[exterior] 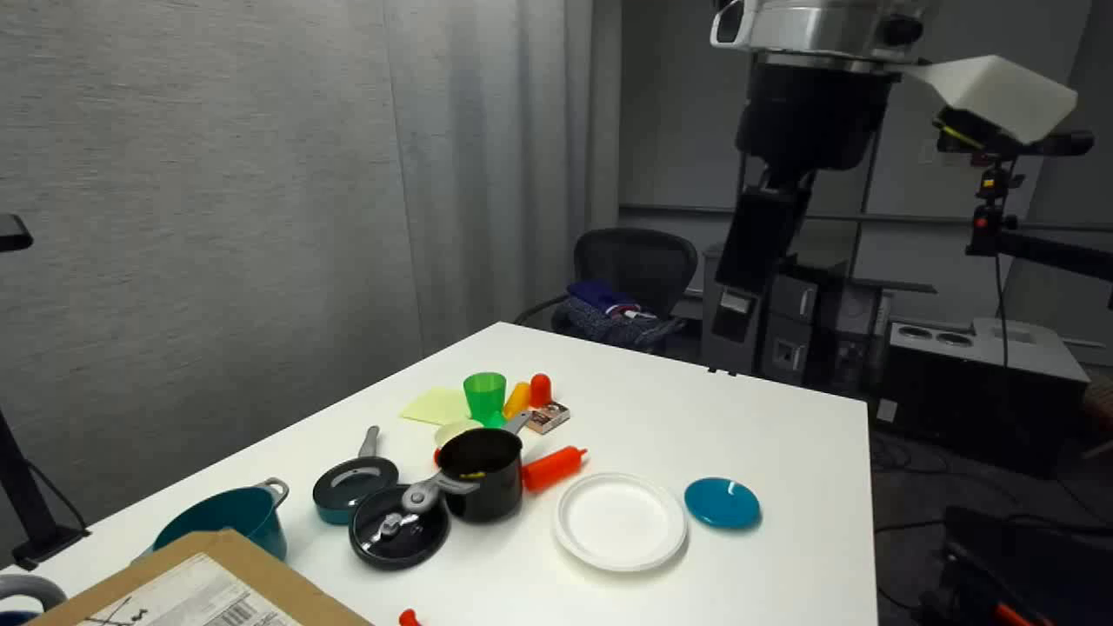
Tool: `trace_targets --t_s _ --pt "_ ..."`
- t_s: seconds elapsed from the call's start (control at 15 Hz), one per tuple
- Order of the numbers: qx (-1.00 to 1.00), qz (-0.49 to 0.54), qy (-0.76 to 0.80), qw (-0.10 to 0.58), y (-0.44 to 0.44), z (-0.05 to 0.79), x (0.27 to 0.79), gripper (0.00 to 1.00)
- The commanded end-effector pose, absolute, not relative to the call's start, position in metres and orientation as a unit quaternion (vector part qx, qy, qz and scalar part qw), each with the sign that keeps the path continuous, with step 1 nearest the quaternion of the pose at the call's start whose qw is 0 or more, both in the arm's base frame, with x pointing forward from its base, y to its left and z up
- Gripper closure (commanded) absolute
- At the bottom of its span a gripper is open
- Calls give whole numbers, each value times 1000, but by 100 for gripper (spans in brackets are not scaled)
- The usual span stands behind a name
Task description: Pick the stuffed fruits on the tray and put them on the plate
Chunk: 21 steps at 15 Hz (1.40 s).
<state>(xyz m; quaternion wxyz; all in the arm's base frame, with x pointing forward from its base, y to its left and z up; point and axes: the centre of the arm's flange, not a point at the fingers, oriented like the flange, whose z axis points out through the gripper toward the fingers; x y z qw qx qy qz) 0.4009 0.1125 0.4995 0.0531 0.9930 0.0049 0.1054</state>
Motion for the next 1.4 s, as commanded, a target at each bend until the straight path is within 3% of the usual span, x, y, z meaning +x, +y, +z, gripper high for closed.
trace_targets --t_s 0.0,0.93,1.33 --pt "993 105 5 53 113 499 401 0" --pt "993 105 5 53 113 499 401 0" --pt "999 34 -33 -3 118 473 464 0"
